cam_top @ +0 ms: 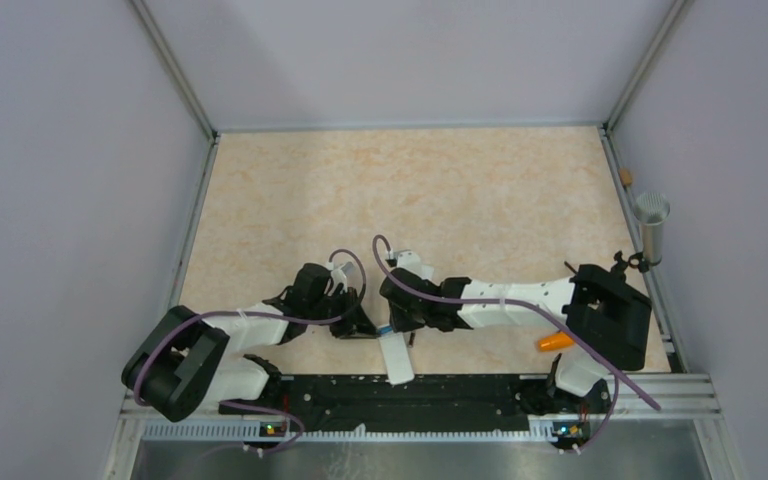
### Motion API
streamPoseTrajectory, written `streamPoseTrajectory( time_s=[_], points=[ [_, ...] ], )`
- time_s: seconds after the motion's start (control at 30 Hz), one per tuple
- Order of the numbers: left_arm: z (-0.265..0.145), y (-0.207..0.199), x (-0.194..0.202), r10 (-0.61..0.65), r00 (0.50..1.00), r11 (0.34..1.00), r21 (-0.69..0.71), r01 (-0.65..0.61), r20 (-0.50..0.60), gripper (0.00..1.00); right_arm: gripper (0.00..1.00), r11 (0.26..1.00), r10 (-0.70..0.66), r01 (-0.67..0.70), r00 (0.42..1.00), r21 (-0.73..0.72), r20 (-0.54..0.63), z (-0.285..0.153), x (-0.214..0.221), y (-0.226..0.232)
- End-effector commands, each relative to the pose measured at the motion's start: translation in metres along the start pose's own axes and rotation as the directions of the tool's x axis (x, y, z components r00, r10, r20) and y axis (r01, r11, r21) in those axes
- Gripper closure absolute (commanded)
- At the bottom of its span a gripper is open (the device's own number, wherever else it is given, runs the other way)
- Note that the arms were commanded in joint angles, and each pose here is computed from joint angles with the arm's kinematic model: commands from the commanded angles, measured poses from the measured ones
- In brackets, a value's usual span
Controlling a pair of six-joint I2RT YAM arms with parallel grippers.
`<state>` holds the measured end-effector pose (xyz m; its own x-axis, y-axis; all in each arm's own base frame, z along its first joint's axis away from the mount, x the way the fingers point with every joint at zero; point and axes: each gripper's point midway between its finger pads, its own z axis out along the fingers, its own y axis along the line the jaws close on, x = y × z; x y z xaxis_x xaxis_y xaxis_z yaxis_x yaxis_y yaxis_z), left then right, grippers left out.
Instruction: Load the batteries into the remote control
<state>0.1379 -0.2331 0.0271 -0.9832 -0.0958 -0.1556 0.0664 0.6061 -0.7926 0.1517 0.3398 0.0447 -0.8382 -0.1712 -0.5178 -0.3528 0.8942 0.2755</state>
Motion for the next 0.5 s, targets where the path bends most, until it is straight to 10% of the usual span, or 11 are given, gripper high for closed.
streamPoseTrajectory(
  time_s=[0.0, 0.47],
  points=[
    [0.0017, -0.0039, -0.005, 0.022, 1.0, 1.0, 0.011, -0.022, 0.014, 0.85, 0.78, 0.999, -0.004, 0.006, 0.999, -0.047, 0.049, -0.0034, -0.0173, 0.0214],
    [0.0009, -0.0045, -0.0041, 0.025, 1.0, 1.0, 0.014, -0.025, 0.012, 0.86, 0.79, 1.0, 0.001, 0.0, 0.999, -0.019, 0.035, 0.001, -0.0129, 0.0156]
  ],
)
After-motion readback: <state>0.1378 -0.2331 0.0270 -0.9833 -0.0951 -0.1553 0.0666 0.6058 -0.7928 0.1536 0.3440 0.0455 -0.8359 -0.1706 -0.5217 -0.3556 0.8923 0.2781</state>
